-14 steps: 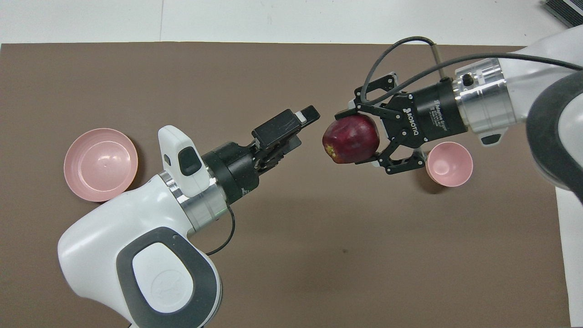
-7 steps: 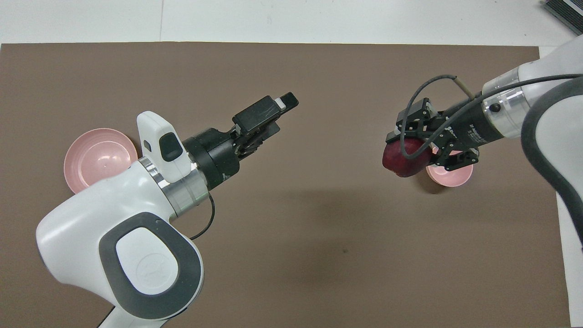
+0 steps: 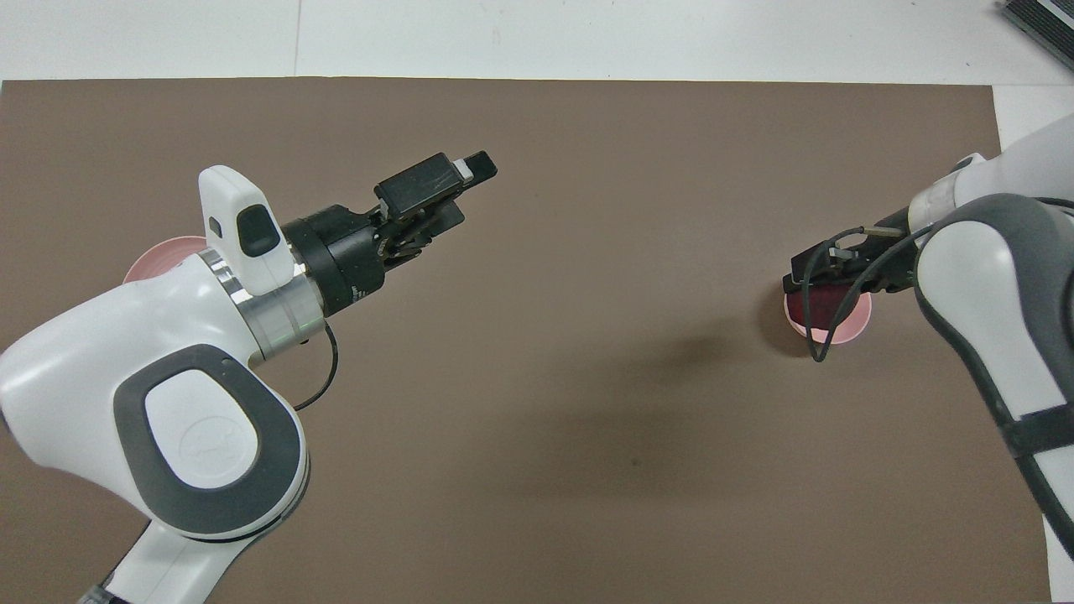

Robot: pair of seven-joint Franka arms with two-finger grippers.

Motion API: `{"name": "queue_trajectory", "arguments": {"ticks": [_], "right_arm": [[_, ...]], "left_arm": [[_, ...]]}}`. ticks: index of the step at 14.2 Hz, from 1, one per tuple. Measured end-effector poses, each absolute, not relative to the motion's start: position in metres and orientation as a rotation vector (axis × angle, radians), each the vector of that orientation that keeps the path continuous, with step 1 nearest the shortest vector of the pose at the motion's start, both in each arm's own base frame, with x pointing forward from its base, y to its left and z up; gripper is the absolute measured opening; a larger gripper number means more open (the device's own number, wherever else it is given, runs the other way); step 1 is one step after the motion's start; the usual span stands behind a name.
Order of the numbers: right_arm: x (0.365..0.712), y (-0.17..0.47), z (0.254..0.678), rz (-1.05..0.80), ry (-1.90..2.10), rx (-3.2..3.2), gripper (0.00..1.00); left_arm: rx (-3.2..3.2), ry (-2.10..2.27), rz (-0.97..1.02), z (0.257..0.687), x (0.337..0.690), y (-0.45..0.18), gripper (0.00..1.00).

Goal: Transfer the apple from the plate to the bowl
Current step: 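Lower the apple into the small cup while the left gripper withdraws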

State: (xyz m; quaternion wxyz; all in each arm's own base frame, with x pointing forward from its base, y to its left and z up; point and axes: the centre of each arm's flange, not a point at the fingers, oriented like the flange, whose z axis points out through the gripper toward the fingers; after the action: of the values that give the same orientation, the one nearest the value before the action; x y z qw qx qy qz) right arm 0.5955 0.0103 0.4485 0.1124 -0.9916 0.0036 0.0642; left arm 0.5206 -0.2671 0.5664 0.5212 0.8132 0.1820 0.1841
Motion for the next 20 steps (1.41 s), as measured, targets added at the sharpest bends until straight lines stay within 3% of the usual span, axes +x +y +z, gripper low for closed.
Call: {"name": "queue_trajectory", "arguments": {"ticks": [5, 13, 16, 20], "right_arm": [[0.597, -0.005, 0.417, 0.089, -0.228, -3.016, 0.81], [0.607, -0.02, 0.367, 0.075, -0.237, -3.055, 0.81], [0.606, -0.028, 0.356, 0.078, -0.238, -3.057, 0.81], [0.604, -0.029, 0.349, 0.079, -0.235, -3.058, 0.81]], "left_arm": [[2.239, 0.294, 0.336, 0.556, 0.534, -0.244, 1.0], [2.845, -0.01, 0.228, 0.541, 0.549, -0.169, 1.0], [2.988, -0.06, 0.177, 0.553, 0.555, -0.132, 1.0], [3.066, -0.161, 0.112, 0.614, 0.552, -0.081, 1.0]]}}
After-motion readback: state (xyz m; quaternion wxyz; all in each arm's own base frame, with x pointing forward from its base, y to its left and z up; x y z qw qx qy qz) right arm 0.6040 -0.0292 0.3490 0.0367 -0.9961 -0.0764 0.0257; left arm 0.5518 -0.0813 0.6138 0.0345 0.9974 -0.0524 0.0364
